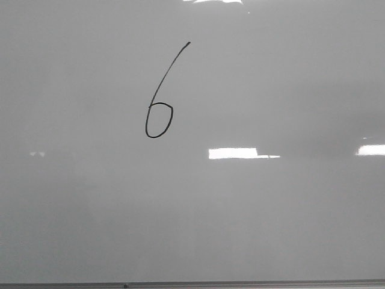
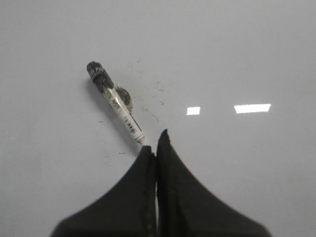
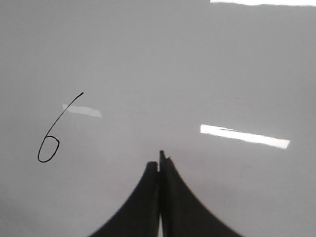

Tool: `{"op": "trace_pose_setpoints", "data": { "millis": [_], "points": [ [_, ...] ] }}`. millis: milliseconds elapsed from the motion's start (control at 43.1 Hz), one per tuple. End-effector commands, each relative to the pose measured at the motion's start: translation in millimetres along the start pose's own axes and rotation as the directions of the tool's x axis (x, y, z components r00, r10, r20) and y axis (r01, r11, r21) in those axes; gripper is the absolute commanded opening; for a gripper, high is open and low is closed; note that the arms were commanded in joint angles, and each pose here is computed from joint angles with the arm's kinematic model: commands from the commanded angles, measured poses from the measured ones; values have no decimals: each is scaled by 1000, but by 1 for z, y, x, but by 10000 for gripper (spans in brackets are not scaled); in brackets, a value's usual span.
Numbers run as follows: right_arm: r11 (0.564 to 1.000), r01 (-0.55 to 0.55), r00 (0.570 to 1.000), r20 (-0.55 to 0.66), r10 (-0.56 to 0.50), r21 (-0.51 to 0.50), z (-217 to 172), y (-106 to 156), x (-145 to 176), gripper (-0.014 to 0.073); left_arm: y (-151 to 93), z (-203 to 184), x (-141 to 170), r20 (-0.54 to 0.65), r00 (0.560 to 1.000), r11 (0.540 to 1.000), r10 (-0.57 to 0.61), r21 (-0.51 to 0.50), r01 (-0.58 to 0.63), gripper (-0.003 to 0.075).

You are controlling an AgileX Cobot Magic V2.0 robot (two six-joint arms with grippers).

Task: Write number 6 on whiteboard

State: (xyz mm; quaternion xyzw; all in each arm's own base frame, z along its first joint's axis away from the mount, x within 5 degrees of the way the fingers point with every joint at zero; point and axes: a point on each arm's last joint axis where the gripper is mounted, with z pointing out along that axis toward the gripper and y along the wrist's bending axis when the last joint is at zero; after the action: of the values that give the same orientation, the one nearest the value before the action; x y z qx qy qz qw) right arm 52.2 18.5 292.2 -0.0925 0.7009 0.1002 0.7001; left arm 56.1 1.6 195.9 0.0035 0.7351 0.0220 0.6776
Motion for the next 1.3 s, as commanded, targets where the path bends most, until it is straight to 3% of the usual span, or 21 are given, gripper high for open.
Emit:
{"op": "trace_pose_setpoints", "data": {
  "millis": [0, 975, 1137, 1276],
  "points": [
    [1000, 3, 997, 80, -5, 26, -1, -2, -14, -69, 0, -1, -7, 95, 995, 1000, -6, -6, 7, -20],
    [999, 9, 995, 95, -12, 38, -1, -3, -13, -69, 0, -1, -7, 96, 995, 1000, -6, -6, 7, -20],
    [992, 83, 991, 94, -92, 98, 5, -8, 5, -69, 0, -1, -7, 96, 995, 1000, -6, -6, 7, -20],
    [987, 29, 998, 51, -38, 160, 9, -14, 33, -69, 0, -1, -7, 96, 995, 1000, -6, -6, 7, -20]
  ]
}}
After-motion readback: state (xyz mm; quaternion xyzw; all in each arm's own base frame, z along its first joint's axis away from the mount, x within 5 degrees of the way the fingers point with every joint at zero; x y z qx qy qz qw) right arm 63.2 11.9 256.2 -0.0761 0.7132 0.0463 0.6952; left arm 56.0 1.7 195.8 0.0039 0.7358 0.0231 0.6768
